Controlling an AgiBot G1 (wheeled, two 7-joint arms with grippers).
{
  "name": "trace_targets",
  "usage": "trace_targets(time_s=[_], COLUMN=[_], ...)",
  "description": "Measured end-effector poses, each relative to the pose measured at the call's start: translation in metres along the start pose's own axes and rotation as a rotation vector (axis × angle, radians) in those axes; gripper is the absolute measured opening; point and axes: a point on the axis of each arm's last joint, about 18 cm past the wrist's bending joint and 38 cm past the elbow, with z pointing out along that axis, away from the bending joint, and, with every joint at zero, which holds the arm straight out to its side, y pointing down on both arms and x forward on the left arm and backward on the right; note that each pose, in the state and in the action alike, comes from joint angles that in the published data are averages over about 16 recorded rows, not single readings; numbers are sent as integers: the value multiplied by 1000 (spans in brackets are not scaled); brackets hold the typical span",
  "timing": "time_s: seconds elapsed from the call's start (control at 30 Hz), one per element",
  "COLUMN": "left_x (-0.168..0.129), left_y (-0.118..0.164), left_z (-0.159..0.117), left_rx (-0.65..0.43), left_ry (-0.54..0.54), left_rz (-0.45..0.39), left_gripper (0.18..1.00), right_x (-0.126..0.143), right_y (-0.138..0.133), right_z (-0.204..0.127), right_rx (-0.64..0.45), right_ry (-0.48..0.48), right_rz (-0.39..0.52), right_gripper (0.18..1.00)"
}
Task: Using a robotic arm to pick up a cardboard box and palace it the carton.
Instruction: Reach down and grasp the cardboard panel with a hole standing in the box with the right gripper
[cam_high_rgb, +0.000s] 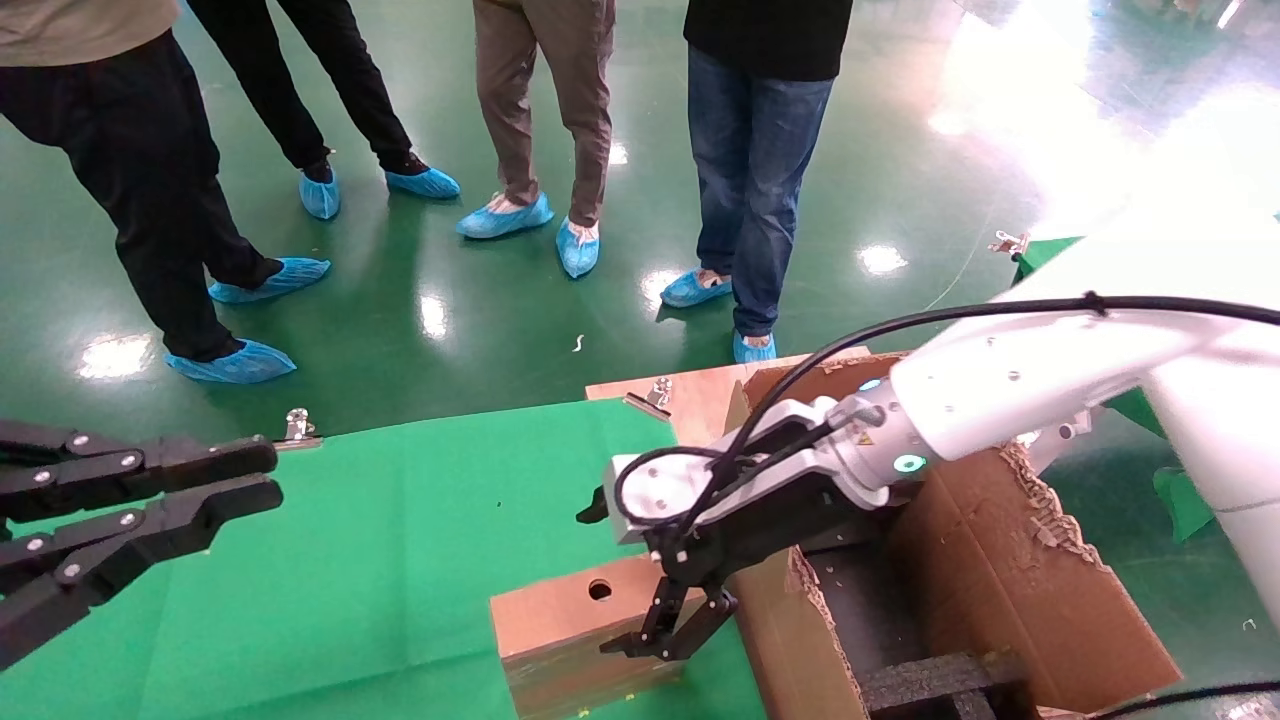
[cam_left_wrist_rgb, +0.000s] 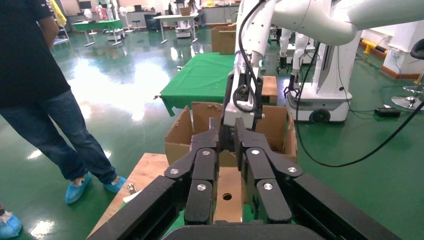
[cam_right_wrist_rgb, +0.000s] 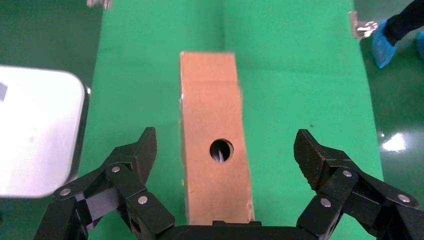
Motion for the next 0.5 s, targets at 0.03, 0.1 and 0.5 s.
trace_targets(time_s=[0.03,0.1,0.5], left_x=[0,0,0], left_y=[0,0,0], left_z=[0,0,0], left_rx=[0,0,0], left_ry=[0,0,0], left_rz=[0,0,0], left_gripper=[315,284,198], right_x=[1,3,9], right_y=[0,0,1], right_z=[2,7,22], right_rx=[-14,-42,-170], right_ry=[-6,-18,-75], right_rz=[-10,-30,-134], right_gripper=[1001,1001,1001])
